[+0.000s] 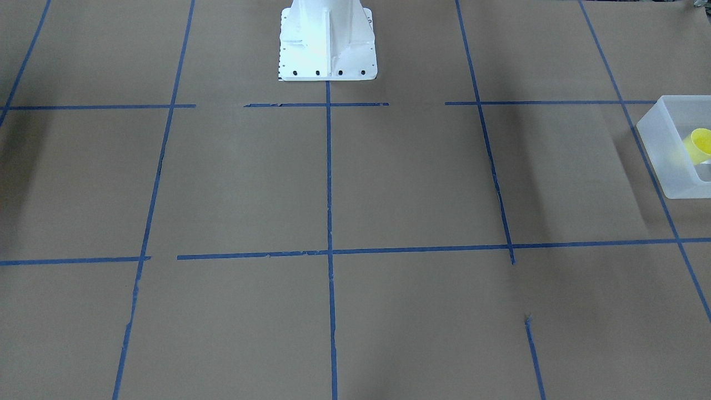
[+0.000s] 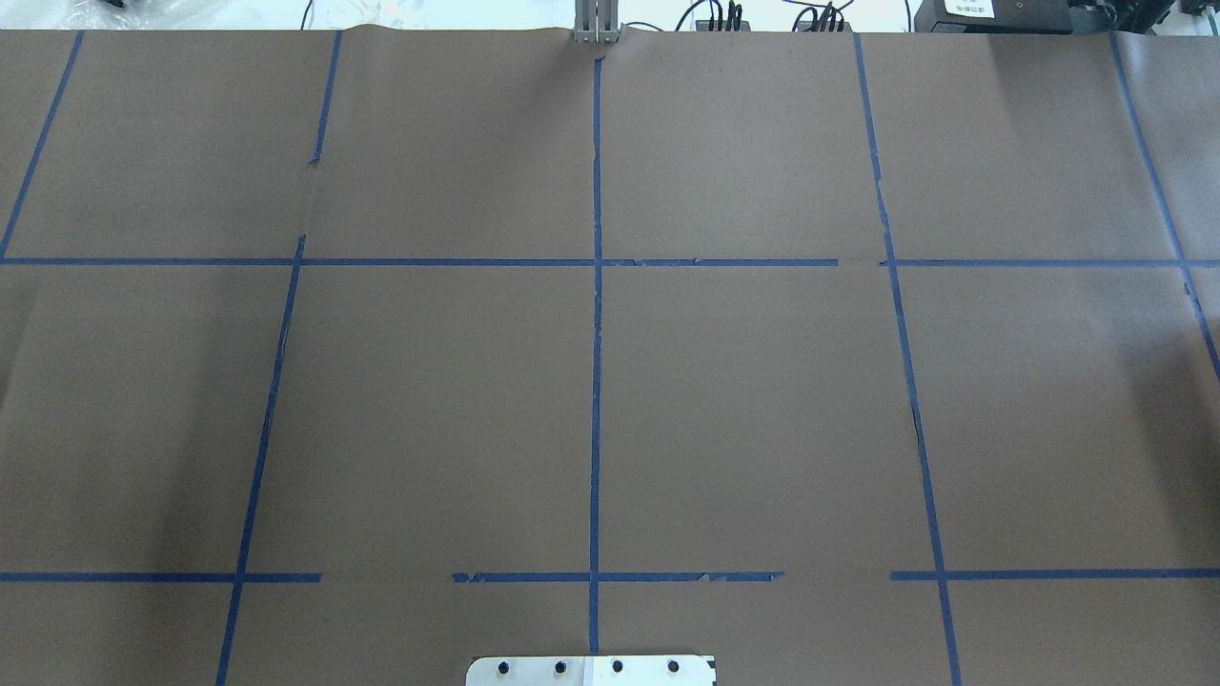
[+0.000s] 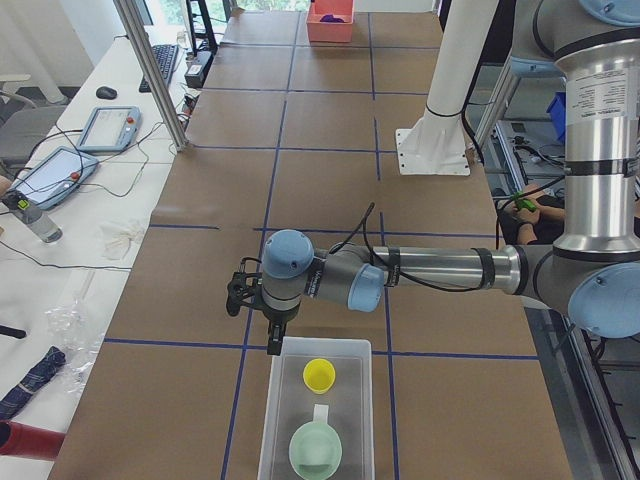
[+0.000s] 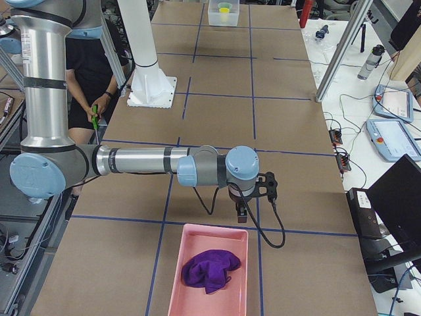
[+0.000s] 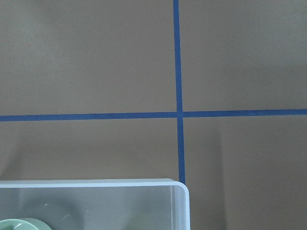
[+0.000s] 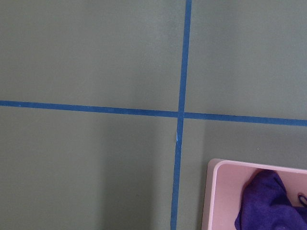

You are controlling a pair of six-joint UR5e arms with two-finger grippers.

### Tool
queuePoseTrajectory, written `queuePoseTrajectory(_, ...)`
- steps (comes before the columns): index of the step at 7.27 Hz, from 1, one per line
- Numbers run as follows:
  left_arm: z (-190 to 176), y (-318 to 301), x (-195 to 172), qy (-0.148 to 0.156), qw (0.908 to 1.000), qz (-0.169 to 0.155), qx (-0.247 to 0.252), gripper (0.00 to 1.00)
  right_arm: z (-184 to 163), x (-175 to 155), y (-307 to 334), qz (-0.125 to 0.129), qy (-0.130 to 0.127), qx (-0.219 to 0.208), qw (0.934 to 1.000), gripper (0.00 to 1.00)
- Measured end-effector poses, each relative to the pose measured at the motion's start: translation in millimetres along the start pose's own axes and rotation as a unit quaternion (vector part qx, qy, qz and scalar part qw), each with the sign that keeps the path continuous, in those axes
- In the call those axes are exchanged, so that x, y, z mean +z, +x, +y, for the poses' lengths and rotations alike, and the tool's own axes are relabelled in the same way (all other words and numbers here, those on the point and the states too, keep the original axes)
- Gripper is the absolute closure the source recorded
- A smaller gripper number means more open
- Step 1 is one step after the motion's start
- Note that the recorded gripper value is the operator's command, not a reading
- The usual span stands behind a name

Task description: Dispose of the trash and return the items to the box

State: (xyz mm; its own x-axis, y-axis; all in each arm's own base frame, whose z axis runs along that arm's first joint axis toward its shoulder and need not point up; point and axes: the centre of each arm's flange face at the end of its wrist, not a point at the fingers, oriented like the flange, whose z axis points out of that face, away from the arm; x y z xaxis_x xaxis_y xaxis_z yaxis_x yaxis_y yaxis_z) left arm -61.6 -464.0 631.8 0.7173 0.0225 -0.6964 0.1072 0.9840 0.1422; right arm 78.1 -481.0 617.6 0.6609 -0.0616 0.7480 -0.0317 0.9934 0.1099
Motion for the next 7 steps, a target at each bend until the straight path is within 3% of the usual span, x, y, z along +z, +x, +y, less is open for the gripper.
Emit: queuePoseTrajectory(7, -0.4, -0.6, 0.7, 0.000, 1.0000, 0.000, 0.000, 0.00, 0.2, -0.2, 0.0, 0.000, 0.000, 0.002, 1.0000, 0.00)
